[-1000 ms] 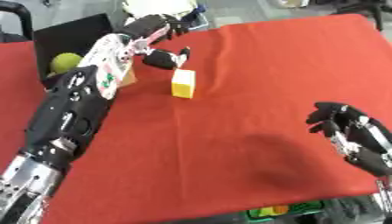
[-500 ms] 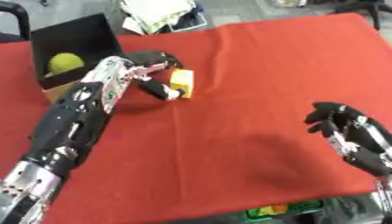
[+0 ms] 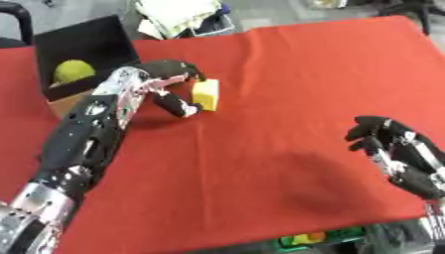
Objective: Pick up objects on the table and place them in the box.
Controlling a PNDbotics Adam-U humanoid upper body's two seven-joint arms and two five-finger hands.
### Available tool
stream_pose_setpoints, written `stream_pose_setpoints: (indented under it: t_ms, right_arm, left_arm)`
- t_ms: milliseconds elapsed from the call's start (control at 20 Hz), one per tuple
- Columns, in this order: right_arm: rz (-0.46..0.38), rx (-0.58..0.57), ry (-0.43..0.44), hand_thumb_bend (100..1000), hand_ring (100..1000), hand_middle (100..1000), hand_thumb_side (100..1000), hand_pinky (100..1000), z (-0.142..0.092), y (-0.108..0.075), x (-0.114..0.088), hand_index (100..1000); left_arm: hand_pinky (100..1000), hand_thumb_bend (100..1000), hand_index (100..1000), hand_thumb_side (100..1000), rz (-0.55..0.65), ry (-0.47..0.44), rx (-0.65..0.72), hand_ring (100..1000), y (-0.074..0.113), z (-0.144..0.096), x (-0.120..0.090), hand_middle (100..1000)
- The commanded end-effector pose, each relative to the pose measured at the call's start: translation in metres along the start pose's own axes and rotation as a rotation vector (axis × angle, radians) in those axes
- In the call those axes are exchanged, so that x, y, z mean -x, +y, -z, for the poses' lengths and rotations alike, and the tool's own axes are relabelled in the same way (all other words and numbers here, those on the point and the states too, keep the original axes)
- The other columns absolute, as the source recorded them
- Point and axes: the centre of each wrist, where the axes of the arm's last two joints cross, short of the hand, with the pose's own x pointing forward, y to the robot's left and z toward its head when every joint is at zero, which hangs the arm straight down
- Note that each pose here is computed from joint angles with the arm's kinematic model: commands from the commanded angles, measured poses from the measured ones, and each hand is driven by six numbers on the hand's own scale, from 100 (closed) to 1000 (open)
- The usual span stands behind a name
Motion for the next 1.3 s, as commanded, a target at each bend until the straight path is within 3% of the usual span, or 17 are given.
stream_pose_setpoints:
  t_ms: [50,250,350,500,550,900,1150,1300]
  right_arm:
    - [-0.017,-0.006,-0.014,100,714,655,470,635,0.001,-0.005,-0.004,834]
    - [-0.016,-0.006,-0.014,100,714,655,470,635,0.001,-0.004,-0.004,834]
    - [-0.015,-0.007,-0.014,100,714,654,470,635,0.001,-0.004,-0.004,834]
    - [-0.014,-0.006,-0.014,100,714,654,470,635,0.001,-0.004,-0.004,834]
    - [-0.014,-0.006,-0.013,100,714,654,470,635,0.001,-0.004,-0.004,834]
    - [-0.013,-0.005,-0.013,100,714,654,470,635,0.001,-0.004,-0.004,833]
    - [-0.013,-0.003,-0.013,100,714,653,470,635,0.001,-0.005,-0.004,833]
    - [-0.015,-0.001,-0.012,100,714,654,470,635,0.001,-0.005,-0.004,834]
  left_arm:
    - [808,241,925,504,0.019,0.007,-0.046,816,0.007,-0.001,0.003,839]
    - [832,239,934,527,0.021,-0.008,-0.061,846,0.005,0.0,0.001,882]
    - [824,195,922,497,0.011,-0.026,-0.061,835,0.001,0.002,-0.001,867]
    - [797,135,893,439,-0.015,-0.058,-0.052,784,-0.007,0.004,-0.003,792]
    - [769,104,860,400,-0.024,-0.07,-0.048,728,-0.009,0.005,-0.004,724]
    - [655,100,632,256,-0.092,-0.125,-0.136,471,-0.008,0.005,-0.007,419]
    - [630,100,598,242,-0.145,-0.139,-0.276,434,0.006,0.0,-0.005,374]
    - [629,100,597,221,-0.157,-0.132,-0.354,433,0.024,-0.007,-0.001,371]
